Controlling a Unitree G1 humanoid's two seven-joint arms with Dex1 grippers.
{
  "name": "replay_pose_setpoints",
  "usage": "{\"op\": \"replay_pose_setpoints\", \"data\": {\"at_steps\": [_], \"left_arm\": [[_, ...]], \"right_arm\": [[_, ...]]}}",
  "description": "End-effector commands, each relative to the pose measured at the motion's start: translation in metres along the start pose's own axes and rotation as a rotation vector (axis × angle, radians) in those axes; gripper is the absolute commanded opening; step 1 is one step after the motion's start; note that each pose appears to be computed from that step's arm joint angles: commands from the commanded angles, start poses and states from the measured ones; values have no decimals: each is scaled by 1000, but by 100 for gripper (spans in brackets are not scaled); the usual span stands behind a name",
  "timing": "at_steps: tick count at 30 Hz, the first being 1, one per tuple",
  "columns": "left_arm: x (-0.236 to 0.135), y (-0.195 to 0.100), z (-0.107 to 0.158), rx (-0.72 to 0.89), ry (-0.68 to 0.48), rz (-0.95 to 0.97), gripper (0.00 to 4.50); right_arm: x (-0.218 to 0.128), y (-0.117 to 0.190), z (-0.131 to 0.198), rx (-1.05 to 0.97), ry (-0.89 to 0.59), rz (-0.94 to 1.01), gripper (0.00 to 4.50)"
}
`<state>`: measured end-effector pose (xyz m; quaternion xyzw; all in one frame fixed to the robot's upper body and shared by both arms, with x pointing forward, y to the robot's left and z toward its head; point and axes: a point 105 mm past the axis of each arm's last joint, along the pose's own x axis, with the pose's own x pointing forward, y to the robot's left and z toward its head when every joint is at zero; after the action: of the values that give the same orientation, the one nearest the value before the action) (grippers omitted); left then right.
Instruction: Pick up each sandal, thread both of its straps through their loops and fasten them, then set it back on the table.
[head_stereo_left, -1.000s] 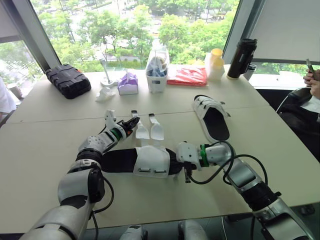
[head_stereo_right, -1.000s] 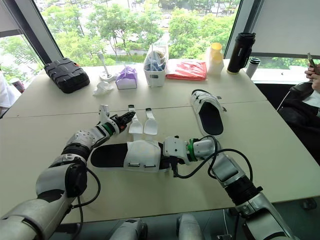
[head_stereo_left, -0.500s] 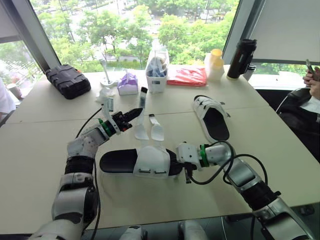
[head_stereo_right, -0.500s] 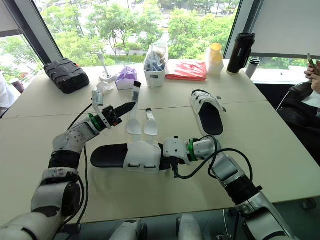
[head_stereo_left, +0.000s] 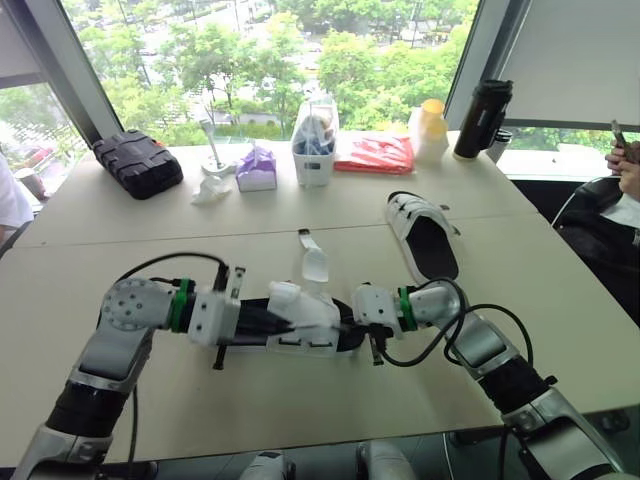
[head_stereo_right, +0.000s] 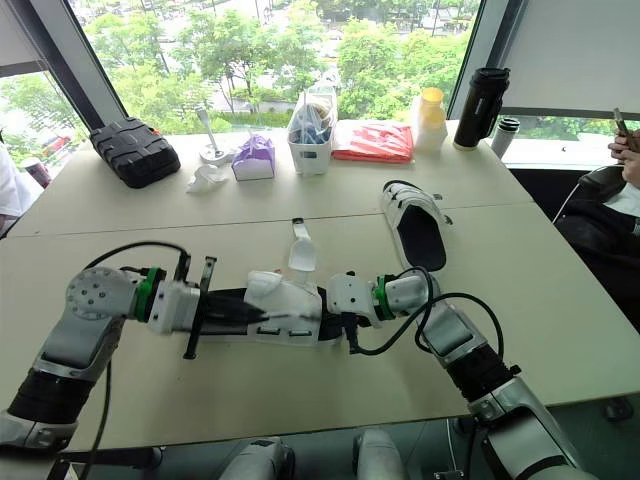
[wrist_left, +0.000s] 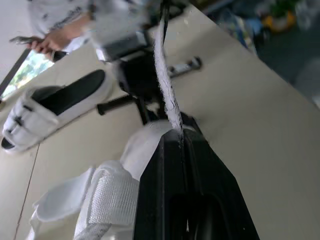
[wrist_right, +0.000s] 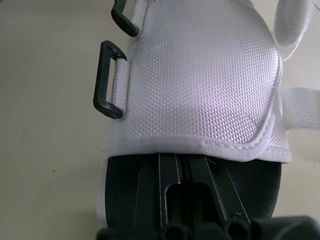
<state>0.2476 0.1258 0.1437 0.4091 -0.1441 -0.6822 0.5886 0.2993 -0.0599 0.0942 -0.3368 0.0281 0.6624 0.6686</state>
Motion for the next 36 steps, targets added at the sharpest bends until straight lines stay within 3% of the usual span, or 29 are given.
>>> {"op": "replay_pose_setpoints", "data": {"at_steps": [1,6,8,9,16,17,24,27,33,36], "left_arm": [[2,-16,3,213,-16,-85,2],[4,-32,-2,314,-23,-139,2],[5,-35,-8,346,4,-140,54],[4,-36,-11,354,18,-132,86],[-4,-53,-16,353,57,-76,423],[-6,-56,-15,348,61,-71,446],[-33,-96,-25,46,180,0,446],[-40,-91,-32,-292,185,231,446],[-25,-88,-21,-818,59,392,446],[-15,-87,-14,-1139,-73,451,446]], "right_arm": [[5,3,-5,-19,23,32,0],[5,1,-5,-23,21,30,0],[5,1,-5,-25,20,29,0],[5,1,-5,-25,20,29,0],[5,2,-6,-29,25,29,0],[5,2,-6,-30,24,29,0],[5,0,-5,-22,18,18,0],[6,2,-6,-23,18,24,0],[5,3,-6,-20,20,28,0],[5,2,-6,-21,24,29,0]]}}
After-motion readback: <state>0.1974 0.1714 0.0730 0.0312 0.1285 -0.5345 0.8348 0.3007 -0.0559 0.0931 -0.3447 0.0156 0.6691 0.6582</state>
